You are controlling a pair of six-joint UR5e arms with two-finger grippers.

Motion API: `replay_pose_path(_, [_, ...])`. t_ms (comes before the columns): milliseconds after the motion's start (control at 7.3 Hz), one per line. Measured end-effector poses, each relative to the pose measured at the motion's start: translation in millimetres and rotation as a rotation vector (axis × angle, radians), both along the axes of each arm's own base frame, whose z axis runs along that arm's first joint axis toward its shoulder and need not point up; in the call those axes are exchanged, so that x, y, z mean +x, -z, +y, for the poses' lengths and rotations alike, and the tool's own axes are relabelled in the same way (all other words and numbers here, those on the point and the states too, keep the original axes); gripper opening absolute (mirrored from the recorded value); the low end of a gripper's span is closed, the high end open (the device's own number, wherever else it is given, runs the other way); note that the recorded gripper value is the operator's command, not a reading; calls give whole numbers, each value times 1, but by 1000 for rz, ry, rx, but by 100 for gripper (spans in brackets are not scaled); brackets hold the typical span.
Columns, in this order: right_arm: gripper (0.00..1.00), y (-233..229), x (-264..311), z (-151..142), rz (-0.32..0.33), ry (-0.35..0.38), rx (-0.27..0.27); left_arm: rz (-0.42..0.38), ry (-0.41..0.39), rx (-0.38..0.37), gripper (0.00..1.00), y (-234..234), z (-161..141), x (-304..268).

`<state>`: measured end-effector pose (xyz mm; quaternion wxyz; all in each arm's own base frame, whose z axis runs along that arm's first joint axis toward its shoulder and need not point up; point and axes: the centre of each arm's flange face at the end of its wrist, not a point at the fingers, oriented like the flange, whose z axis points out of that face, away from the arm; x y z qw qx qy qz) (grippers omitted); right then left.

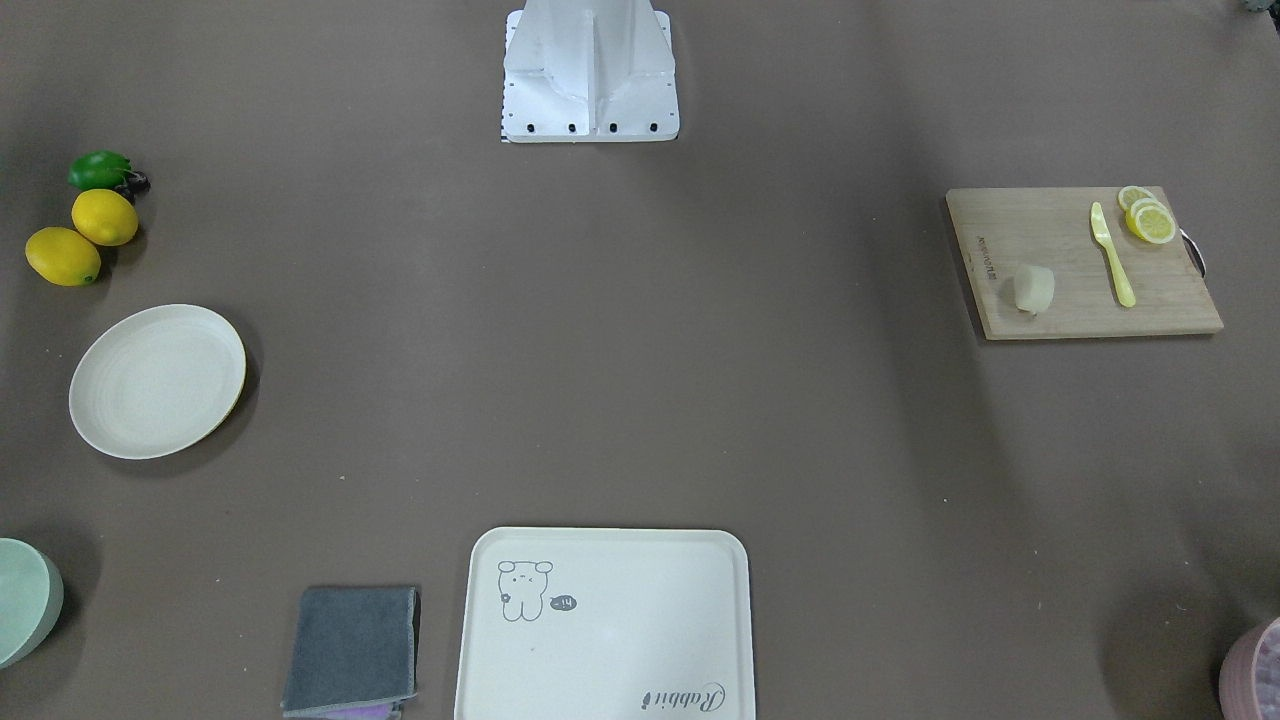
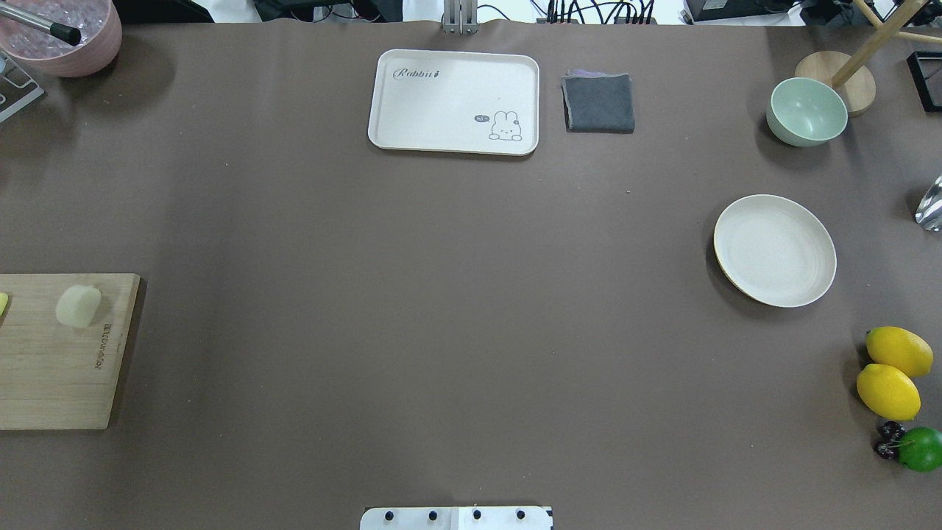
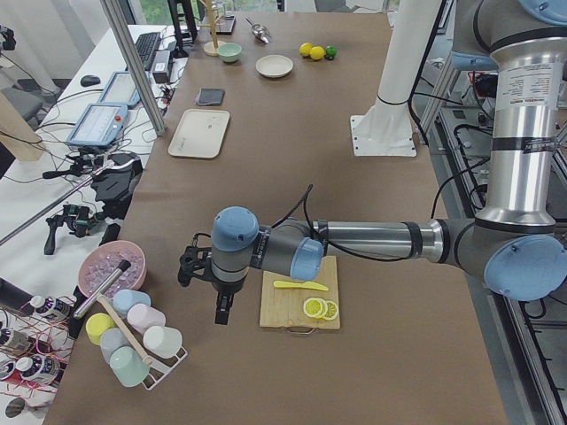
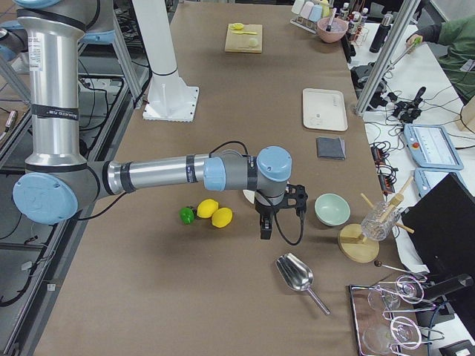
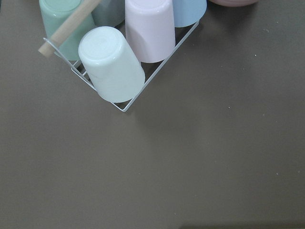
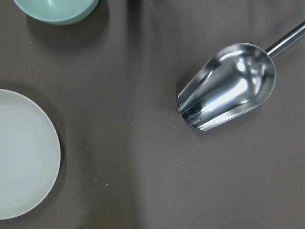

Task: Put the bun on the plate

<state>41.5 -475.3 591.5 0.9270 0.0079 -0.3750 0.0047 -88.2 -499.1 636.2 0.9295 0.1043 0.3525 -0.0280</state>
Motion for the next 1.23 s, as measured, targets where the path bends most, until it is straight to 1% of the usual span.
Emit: replay_pose_path(1233, [100,5,0,-3,-6,0,10,-2,0,-4,98,-2,0,0])
